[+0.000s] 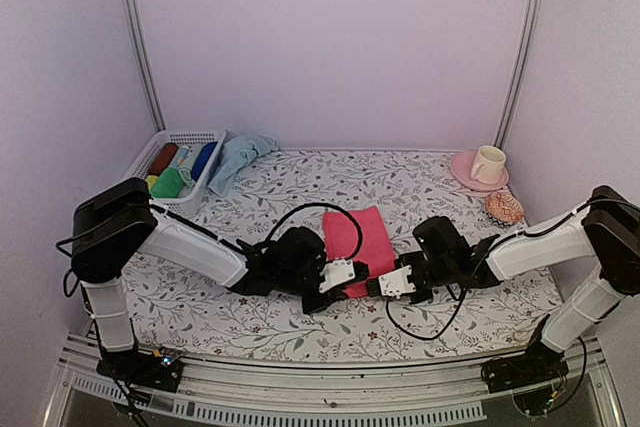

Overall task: Roll the towels
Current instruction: Roll the towel at the center of the board.

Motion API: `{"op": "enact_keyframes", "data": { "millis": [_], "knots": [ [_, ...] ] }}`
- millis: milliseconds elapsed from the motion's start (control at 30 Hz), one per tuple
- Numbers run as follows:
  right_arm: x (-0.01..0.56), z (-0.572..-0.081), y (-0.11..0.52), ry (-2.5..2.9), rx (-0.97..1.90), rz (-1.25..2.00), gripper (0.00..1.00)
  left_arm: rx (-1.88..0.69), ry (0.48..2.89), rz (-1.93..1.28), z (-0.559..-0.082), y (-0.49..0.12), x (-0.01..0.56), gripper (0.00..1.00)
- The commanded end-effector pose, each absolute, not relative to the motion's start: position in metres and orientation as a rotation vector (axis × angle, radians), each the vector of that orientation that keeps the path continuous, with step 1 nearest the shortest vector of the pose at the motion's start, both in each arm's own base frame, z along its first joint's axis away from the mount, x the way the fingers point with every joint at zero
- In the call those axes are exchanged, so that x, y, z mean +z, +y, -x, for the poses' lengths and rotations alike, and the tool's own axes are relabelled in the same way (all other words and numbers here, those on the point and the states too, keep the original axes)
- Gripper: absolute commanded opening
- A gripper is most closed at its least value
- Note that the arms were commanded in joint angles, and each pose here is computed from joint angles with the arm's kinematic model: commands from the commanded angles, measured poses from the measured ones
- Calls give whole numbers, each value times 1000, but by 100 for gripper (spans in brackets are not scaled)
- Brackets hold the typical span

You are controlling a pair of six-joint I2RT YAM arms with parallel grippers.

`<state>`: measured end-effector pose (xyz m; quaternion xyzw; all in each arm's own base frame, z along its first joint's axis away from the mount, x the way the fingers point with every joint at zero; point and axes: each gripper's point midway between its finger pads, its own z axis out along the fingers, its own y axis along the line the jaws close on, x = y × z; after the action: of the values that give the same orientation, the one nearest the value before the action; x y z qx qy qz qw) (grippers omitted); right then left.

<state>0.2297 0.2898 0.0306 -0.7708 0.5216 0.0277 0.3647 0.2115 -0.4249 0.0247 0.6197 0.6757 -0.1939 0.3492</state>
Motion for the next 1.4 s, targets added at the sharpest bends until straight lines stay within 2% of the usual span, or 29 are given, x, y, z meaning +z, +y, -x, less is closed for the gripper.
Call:
{"op": "enact_keyframes", "data": {
  "millis": [0, 467, 567, 767, 1133, 1200, 1367],
  "knots": [
    [28, -219, 291, 1396, 152, 2036, 5, -531, 1780, -1654, -206, -417, 27, 14],
    [25, -200, 281, 1621, 457, 2129, 4, -693, 1901, -1706, -183, -405, 17, 13],
    [26, -200, 281, 1655, 513, 2119, 4, -738, 1913, -1688, -181, -403, 18, 15],
    [18, -197, 279, 1767, 634, 2135, 4, -780, 1953, -1638, -189, -400, 18, 22],
    [7, -205, 273, 1983, 798, 2130, 4, -763, 1972, -1574, -202, -394, 18, 21],
    [7, -204, 274, 2008, 837, 2136, 4, -746, 1963, -1557, -204, -392, 21, 24],
    [4, -201, 270, 2084, 904, 2156, 4, -669, 1904, -1503, -211, -382, 31, 43]
  ]
}}
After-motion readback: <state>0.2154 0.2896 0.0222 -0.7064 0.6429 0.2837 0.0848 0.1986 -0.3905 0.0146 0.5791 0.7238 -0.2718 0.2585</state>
